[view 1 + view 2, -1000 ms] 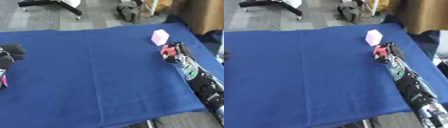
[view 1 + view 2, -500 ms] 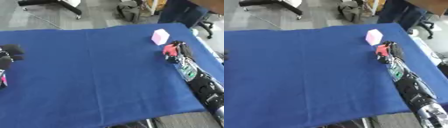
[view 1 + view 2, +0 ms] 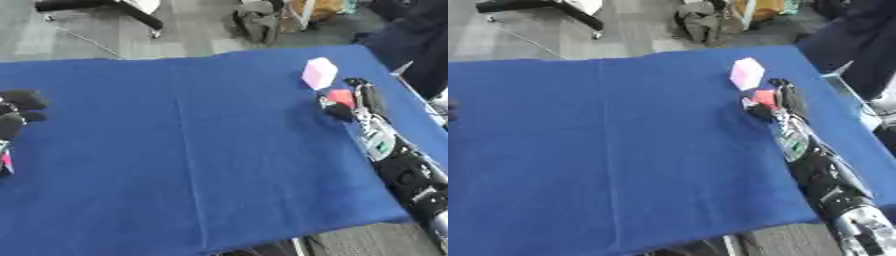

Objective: Pick up the objects with one hand, pass them to the other hand, and then place them into the box on the other side of the table.

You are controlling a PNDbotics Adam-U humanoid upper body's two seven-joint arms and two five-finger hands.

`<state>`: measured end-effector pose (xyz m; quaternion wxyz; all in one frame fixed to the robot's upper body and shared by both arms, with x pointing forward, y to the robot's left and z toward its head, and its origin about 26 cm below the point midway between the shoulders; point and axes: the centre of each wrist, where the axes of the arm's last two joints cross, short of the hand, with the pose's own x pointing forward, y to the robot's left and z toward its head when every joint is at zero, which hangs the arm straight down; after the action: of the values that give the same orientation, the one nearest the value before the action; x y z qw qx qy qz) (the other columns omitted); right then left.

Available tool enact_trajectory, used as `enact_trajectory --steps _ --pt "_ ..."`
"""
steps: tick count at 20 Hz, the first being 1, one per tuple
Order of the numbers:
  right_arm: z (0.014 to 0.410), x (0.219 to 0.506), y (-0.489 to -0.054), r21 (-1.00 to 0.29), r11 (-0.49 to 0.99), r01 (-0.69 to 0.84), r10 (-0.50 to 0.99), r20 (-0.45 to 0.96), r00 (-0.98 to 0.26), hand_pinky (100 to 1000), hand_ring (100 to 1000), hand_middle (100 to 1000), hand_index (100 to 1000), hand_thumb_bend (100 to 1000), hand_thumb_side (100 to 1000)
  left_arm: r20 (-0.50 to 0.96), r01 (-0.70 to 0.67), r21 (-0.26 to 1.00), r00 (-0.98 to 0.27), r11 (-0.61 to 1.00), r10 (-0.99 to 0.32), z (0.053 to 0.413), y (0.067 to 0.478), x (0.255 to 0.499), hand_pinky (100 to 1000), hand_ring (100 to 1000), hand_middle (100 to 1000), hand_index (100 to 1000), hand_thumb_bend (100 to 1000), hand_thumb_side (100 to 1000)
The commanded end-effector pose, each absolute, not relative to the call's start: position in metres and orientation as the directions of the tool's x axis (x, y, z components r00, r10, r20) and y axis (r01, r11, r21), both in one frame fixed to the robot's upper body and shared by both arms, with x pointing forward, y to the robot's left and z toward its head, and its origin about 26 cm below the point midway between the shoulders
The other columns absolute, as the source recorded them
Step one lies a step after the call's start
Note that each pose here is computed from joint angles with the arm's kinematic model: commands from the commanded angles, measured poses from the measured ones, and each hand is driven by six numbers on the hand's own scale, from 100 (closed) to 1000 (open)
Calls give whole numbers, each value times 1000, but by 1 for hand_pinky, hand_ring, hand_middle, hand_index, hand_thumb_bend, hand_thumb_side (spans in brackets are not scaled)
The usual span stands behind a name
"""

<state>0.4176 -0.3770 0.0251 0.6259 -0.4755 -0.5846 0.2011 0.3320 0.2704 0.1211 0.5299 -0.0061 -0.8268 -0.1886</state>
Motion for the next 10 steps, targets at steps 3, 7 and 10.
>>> enact_trajectory --steps 3,7,10 --pt "34 416 -399 -827 458 326 784 548 291 817 854 812 853 384 630 856 209 330 -476 921 -199 134 270 333 747 742 628 733 761 695" --pt "29 415 -399 -833 466 298 773 547 320 814 850 805 855 362 623 854 209 333 -480 920 -200 135 270 334 747 741 628 733 760 696" --pt "27 415 -398 -836 472 279 769 545 333 810 845 797 852 343 615 853 210 333 -482 919 -199 136 270 334 747 741 628 733 759 697"
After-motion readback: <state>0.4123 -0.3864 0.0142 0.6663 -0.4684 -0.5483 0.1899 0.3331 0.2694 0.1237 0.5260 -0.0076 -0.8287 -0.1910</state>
